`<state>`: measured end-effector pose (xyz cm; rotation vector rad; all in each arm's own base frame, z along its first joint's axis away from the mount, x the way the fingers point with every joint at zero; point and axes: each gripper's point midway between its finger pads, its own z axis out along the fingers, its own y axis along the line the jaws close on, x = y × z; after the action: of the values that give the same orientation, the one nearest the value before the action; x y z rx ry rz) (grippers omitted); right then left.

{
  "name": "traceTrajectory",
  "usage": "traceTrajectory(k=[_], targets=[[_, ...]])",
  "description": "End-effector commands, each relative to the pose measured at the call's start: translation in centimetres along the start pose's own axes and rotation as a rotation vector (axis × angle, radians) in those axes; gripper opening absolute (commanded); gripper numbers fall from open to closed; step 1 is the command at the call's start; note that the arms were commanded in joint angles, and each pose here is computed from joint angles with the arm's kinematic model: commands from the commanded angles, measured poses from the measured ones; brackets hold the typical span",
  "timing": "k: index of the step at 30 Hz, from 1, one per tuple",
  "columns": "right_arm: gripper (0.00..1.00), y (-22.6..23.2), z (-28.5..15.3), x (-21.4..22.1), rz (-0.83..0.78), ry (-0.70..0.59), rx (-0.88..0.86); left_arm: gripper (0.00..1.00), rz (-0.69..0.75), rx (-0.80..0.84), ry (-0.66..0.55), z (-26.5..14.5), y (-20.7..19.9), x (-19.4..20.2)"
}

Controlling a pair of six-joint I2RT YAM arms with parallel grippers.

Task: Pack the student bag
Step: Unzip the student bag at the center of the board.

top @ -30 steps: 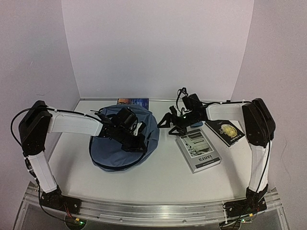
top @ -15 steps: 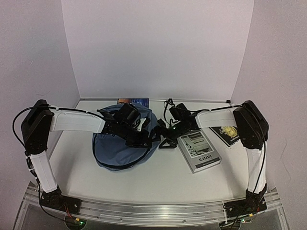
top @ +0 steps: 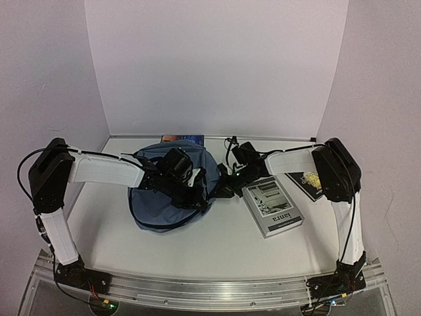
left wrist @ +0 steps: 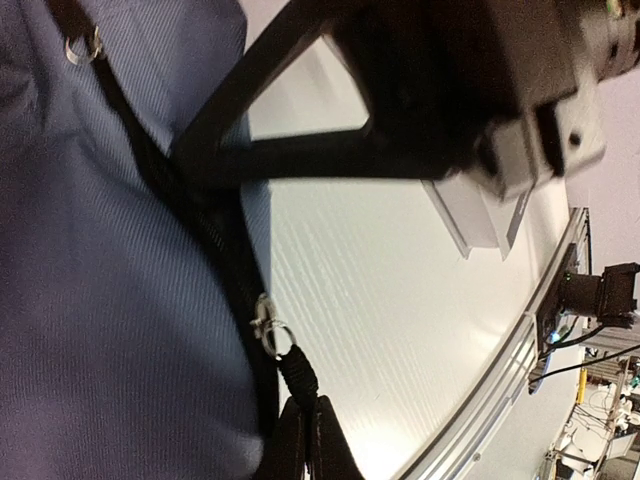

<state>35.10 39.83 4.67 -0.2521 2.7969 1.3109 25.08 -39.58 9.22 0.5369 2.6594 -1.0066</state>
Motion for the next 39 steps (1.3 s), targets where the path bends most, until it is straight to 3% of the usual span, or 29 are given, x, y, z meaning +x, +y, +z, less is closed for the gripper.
traceTrajectory(k=[1,11,17,20,23,26,27,30,35,39], targets=[[0.00,1.1,-3.0,-3.4,-0.049,-0.108,-0.014,0.00,0.006,0.010,0.009,-1.7,-0.7,1.9],[0.00,-0.3,-4.1,-5.4,-0.141,-0.134,0.061,0.00,-0.049,-0.061,0.083,-4.1,1.8,8.1],[0.00,1.1,-3.5,-7.2,-0.204,-0.147,0.059,0.00,0.102,-0.058,0.147,-2.6,-1.4,10.4],[0.01,2.5,-3.4,-8.4,-0.233,-0.166,0.053,0.00,0.144,-0.066,0.140,-1.1,-2.6,9.5],[0.32,3.4,-5.0,-9.6,-0.245,-0.202,0.060,0.00,0.156,-0.107,0.101,0.1,-2.6,7.6],[0.71,2.6,-7.2,-9.6,-0.222,-0.227,0.080,0.00,0.144,-0.109,0.041,0.5,-2.9,5.0],[0.77,2.1,-7.6,-9.1,-0.208,-0.222,0.085,0.00,0.122,-0.104,0.025,0.6,-2.7,4.1],[0.88,1.1,-8.4,-6.6,-0.172,-0.174,0.082,0.00,0.087,-0.085,-0.018,0.4,-2.3,2.1],[0.89,0.7,-7.8,-1.6,-0.109,-0.060,0.025,0.00,0.097,-0.062,-0.030,0.6,-2.7,1.1],[0.89,1.7,-6.1,1.1,-0.152,-0.011,0.028,0.00,0.107,-0.050,-0.038,0.8,-3.2,0.6]])
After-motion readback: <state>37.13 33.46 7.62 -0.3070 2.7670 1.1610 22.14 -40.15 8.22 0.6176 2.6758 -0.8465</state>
